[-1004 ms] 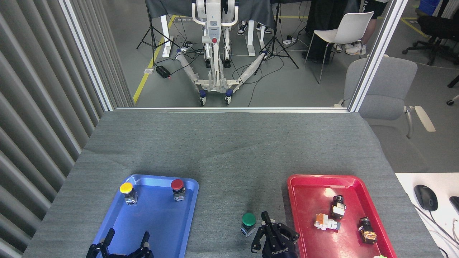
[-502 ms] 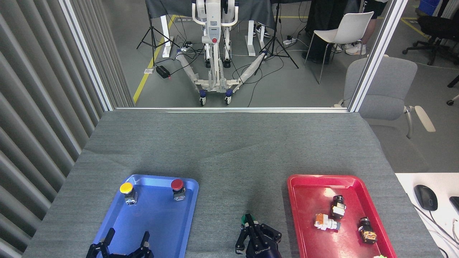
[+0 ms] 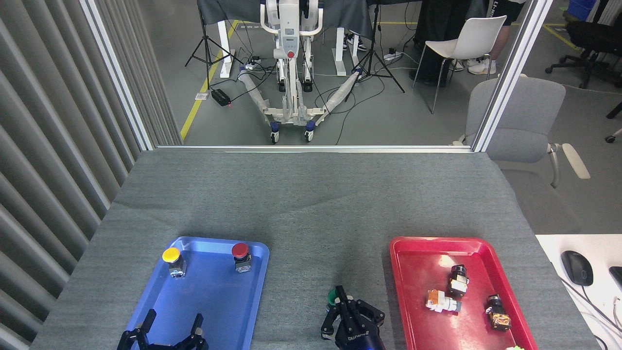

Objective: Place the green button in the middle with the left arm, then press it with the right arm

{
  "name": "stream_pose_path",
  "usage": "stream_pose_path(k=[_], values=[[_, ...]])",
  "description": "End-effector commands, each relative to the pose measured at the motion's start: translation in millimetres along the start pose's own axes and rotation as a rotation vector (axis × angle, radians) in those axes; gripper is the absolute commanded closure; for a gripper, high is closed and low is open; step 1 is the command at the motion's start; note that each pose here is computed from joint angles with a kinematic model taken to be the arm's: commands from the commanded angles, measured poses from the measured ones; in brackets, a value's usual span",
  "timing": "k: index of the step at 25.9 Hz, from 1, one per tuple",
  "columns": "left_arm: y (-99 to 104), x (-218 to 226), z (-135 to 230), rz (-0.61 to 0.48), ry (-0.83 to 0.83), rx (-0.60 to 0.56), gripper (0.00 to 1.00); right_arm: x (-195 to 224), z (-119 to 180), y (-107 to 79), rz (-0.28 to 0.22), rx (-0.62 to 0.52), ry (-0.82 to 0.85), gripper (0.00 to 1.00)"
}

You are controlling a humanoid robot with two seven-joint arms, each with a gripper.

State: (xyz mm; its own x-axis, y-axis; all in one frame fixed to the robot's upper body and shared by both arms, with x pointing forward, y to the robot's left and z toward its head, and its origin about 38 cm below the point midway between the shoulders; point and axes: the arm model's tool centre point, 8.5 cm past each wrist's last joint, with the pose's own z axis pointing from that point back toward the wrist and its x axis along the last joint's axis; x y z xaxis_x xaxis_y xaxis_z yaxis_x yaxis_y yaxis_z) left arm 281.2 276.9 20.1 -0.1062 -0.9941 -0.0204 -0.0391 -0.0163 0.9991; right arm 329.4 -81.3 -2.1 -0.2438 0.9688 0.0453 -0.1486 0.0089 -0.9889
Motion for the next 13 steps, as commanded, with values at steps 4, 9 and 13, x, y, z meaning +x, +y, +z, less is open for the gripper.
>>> stream_pose_path(k=[4, 9, 13], values=[[0, 0, 0, 0.000, 0.002, -0.001, 0.01, -11, 10, -23.5, -0.001, -0.087, 0.035, 0.84], [0, 0, 0, -0.001, 0.002, -0.002, 0.01, -47, 31, -15.3, 0.024, -0.071, 0.110, 0.02], [-1, -1, 0, -0.001, 0.002, -0.005, 0.01, -73, 46, -14.6, 0.020, -0.072, 0.163, 0.00]])
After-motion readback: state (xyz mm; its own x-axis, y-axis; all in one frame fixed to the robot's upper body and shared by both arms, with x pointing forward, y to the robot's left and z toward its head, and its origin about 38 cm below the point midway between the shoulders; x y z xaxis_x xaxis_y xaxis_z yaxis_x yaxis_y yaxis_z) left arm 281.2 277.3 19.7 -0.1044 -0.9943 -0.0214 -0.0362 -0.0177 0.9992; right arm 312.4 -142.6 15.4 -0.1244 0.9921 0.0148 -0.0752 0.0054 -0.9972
